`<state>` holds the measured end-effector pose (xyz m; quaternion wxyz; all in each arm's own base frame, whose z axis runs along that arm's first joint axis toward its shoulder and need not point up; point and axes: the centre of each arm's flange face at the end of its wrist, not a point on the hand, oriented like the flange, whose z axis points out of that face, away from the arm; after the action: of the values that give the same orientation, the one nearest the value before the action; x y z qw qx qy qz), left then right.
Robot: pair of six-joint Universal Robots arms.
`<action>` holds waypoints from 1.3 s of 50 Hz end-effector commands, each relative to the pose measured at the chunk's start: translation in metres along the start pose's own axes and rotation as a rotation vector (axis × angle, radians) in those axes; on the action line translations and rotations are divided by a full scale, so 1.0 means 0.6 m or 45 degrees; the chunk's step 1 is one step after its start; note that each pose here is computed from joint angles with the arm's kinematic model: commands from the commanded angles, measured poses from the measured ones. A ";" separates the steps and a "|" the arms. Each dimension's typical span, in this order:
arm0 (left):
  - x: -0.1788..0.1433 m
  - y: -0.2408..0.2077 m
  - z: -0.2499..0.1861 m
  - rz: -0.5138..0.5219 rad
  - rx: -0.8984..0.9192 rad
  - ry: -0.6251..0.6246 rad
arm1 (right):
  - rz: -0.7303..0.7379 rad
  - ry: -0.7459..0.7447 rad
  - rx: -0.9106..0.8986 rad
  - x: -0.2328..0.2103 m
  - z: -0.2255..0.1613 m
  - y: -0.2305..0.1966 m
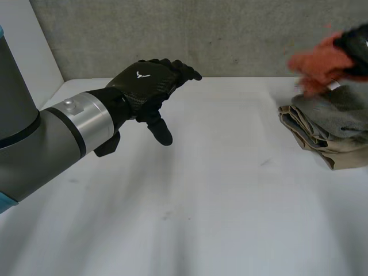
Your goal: Fold the laundry.
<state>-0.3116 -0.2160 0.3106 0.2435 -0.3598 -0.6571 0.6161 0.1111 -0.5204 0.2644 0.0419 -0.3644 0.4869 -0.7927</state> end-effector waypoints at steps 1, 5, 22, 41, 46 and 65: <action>-0.001 -0.005 0.003 -0.040 0.033 -0.003 | 0.157 -0.082 -0.187 0.004 -0.097 0.107; -0.001 -0.004 0.003 -0.051 0.032 -0.003 | 0.172 -0.087 -0.233 -0.001 -0.124 0.132; -0.001 -0.005 0.003 -0.051 0.032 -0.003 | 0.070 0.062 -0.424 0.053 -0.147 0.053; -0.052 -0.039 -0.015 -0.078 0.119 -0.158 | 0.111 0.444 -0.432 -0.050 -0.056 -0.245; -0.109 -0.049 -0.029 -0.154 0.157 -0.379 | 0.299 0.371 -0.364 -0.148 -0.067 -0.326; -0.153 -0.012 -0.030 -0.189 0.086 -0.566 | 0.411 0.371 -0.438 -0.273 -0.095 -0.306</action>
<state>-0.2402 -0.2763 0.3328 0.1468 -0.1541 -0.6973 0.6845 0.2506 -0.3111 0.3119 0.0373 -0.1685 0.6638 -0.7277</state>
